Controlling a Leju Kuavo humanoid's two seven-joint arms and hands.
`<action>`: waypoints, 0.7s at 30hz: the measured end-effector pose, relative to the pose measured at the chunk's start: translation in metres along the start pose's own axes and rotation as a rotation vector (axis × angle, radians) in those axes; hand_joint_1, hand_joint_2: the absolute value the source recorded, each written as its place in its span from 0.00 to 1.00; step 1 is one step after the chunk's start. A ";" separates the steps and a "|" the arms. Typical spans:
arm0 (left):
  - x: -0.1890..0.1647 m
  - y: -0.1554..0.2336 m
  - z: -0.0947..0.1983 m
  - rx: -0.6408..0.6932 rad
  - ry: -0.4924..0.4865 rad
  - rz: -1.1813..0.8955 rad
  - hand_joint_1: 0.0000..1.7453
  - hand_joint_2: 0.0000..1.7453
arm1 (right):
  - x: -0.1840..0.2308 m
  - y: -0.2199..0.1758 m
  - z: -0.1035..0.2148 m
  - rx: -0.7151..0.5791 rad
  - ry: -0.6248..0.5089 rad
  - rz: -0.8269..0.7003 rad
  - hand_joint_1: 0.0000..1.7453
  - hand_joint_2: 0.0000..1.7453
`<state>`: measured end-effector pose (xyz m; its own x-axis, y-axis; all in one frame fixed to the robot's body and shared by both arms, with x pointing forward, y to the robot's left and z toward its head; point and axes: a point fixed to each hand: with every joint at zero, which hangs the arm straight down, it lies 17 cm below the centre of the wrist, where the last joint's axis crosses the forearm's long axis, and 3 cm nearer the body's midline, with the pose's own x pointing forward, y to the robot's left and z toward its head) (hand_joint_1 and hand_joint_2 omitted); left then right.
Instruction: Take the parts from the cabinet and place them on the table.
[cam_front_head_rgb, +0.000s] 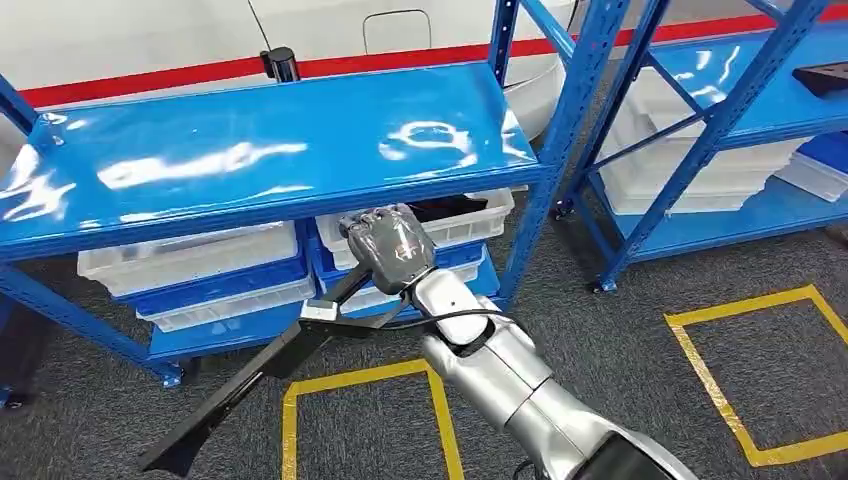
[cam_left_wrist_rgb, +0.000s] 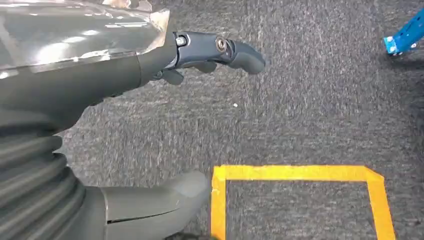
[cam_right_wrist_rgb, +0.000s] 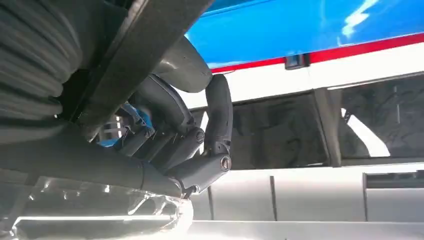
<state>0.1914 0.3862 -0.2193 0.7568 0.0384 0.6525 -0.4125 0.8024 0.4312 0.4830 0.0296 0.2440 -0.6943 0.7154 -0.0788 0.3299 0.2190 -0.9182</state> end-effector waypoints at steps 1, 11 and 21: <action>-0.001 0.000 0.000 0.000 0.001 -0.001 0.00 1.00 | 0.000 0.000 0.000 0.000 0.000 0.000 0.98 1.00; -0.004 0.001 0.001 -0.002 0.007 -0.007 0.00 1.00 | -0.001 -0.004 -0.002 -0.010 0.000 0.010 0.98 1.00; -0.002 -0.002 0.002 -0.004 0.006 -0.004 0.00 1.00 | -0.009 -0.016 -0.006 -0.032 0.003 0.028 0.98 1.00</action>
<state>0.1899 0.3834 -0.2204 0.7616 0.0384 0.6469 -0.4073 0.8048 0.4317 0.4883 0.0237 0.2617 -0.6824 0.7237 -0.1029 0.3696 0.2201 -0.9028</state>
